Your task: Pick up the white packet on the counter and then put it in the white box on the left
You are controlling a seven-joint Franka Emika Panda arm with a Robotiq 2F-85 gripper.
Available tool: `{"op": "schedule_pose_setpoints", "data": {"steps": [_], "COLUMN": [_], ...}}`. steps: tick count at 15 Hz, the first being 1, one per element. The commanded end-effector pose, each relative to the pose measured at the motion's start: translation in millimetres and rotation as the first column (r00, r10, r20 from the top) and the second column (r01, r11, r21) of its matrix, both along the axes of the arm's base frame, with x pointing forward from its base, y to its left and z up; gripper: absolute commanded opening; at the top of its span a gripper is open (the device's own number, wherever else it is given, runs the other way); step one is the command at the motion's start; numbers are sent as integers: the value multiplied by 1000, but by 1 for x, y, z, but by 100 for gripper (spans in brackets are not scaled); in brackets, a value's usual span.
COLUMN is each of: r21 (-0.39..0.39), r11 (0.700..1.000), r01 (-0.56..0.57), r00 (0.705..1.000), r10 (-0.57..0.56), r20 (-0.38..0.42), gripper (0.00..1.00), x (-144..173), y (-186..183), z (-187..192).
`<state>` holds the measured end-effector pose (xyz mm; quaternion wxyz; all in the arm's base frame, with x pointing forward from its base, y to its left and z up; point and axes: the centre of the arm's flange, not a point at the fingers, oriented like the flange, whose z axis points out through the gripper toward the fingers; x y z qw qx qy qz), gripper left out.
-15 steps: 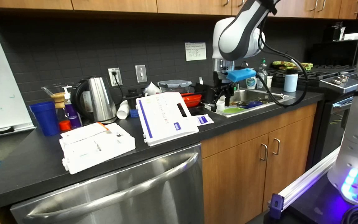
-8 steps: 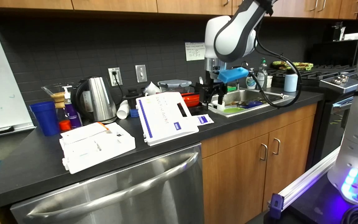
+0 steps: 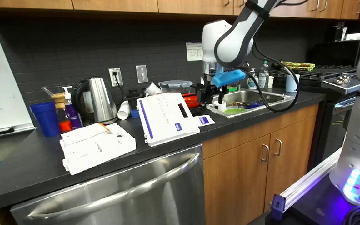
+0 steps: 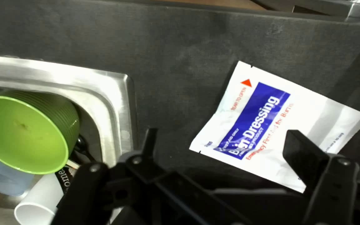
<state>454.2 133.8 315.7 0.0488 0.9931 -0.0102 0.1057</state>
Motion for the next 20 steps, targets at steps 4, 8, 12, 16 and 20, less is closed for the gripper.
{"op": "schedule_pose_setpoints", "data": {"steps": [4,8,12,16,20], "r21": [-9,4,22,45,70], "r11": [999,999,997,996,994], "r01": [43,54,75,82,88], "r00": [999,998,997,997,996], "r10": [-43,-54,-75,-83,-88], "r20": [27,31,21,5,3], "gripper": [100,100,100,100,100], "x": [13,19,24,29,32], "y": [15,18,14,13,18], "z": [-24,-34,-42,-50,-53]}}
